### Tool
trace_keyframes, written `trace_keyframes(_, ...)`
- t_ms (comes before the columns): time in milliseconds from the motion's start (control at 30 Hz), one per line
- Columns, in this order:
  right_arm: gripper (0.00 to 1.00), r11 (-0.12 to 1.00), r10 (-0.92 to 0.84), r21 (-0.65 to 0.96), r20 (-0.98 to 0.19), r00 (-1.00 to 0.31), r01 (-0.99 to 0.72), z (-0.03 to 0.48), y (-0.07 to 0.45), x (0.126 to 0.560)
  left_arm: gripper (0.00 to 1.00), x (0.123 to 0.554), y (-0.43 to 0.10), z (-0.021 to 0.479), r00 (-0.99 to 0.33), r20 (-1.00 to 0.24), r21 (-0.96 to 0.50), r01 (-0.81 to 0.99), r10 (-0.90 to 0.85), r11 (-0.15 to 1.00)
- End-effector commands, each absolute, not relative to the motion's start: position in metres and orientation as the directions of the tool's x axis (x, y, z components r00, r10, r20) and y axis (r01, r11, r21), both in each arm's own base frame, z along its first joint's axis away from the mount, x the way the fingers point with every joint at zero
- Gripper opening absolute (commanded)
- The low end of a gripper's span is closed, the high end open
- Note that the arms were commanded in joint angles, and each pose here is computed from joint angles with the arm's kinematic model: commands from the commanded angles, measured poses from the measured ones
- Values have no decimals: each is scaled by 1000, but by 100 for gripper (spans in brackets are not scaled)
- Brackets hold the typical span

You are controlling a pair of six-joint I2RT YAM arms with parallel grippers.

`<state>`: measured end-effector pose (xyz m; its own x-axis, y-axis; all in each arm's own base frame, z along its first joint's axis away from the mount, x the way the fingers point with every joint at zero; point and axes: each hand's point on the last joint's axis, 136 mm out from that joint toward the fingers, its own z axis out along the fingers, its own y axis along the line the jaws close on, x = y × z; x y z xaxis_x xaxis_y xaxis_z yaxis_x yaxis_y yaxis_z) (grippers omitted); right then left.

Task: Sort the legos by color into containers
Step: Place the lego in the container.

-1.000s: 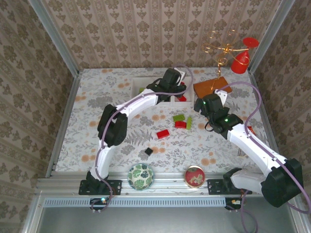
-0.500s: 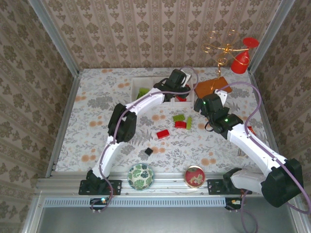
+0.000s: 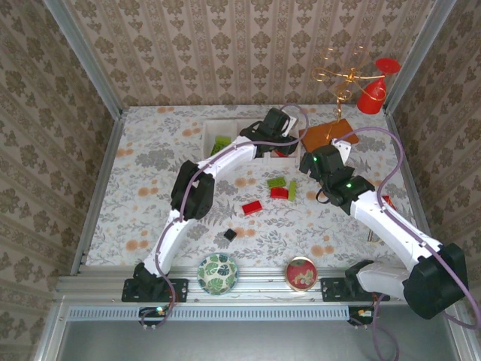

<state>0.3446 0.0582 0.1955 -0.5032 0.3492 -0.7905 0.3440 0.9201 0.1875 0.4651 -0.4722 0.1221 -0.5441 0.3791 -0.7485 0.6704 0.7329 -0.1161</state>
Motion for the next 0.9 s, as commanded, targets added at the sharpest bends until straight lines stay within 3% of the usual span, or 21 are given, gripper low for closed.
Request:
trace_keyframes(0, 100, 910, 353, 156, -780, -517, 385, 185, 49, 339, 57, 464, -475, 145, -523, -769, -116, 679, 367, 724)
trace_keyframes(467, 100, 915, 338, 116, -744, -576, 387, 176, 52, 338, 70, 444, -431, 217, -475, -840, -99, 607, 261, 788)
trace_keyframes(600, 100, 917, 338, 106, -721, -605, 385, 167, 55, 339, 79, 427, -403, 240, -452, -865, -97, 577, 218, 811)
trace_keyframes(767, 100, 911, 348, 95, -698, -626, 400, 158, 56, 338, 98, 405, -353, 259, -424, -890, -74, 502, 170, 862)
trace_keyframes(867, 100, 914, 348, 93, -681, -645, 395, 152, 59, 339, 100, 394, -322, 264, -413, -900, -67, 451, 142, 890)
